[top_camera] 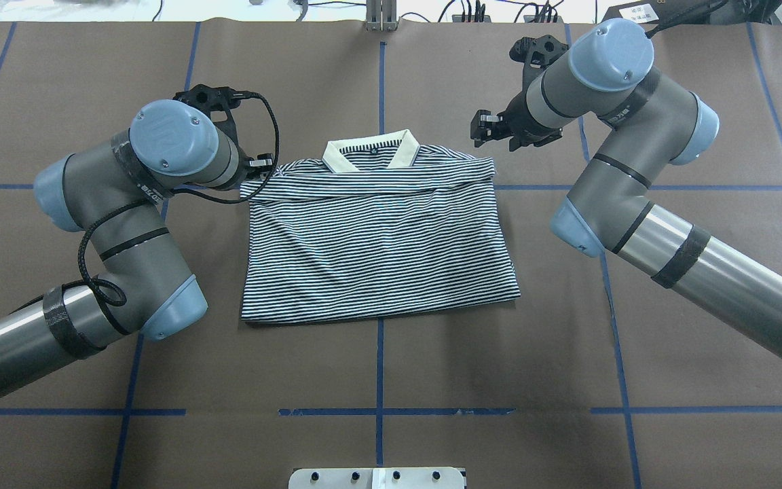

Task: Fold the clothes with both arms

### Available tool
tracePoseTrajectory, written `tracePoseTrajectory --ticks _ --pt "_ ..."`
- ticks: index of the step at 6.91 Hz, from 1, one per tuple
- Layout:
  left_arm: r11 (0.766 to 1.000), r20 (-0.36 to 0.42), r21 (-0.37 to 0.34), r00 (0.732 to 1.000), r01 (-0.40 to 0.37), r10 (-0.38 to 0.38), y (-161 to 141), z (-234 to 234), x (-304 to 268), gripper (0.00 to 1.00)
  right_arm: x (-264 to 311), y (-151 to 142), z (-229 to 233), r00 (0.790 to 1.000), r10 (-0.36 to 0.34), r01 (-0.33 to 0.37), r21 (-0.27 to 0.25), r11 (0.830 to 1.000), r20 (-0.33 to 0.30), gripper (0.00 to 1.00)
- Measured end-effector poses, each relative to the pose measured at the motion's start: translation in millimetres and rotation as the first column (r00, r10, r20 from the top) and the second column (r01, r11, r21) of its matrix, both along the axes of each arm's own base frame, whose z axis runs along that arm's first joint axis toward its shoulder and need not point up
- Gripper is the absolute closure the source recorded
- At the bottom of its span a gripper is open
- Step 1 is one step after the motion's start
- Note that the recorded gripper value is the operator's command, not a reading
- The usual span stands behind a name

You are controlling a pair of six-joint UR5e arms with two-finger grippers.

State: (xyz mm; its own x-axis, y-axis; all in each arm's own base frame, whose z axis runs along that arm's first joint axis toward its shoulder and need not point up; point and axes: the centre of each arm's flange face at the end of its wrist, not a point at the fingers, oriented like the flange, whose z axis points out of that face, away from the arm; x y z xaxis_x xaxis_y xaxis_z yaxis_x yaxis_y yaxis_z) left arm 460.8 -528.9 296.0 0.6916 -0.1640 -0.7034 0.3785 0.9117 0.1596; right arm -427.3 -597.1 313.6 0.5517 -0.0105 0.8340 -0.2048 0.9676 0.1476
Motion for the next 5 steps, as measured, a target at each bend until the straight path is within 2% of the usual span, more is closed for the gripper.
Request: tracePoseTrajectory --ticks 2,3,5 --pt "0.999 -0.041 -0.010 0.999 -0.031 0.031 5 -12 -6 0.00 12 18 8 1.000 -0.029 0.029 -0.016 0.999 0.011 0.00" --pt "0.998 -0.079 -0.010 0.995 -0.059 0.059 14 -25 -13 0.00 19 45 17 0.999 -0.040 0.041 -0.049 0.998 0.007 0.00" --pt "0.996 -0.126 0.003 0.988 -0.088 0.087 27 -44 -21 0.00 9 121 32 0.999 -0.052 0.051 -0.150 0.987 -0.005 0.00"
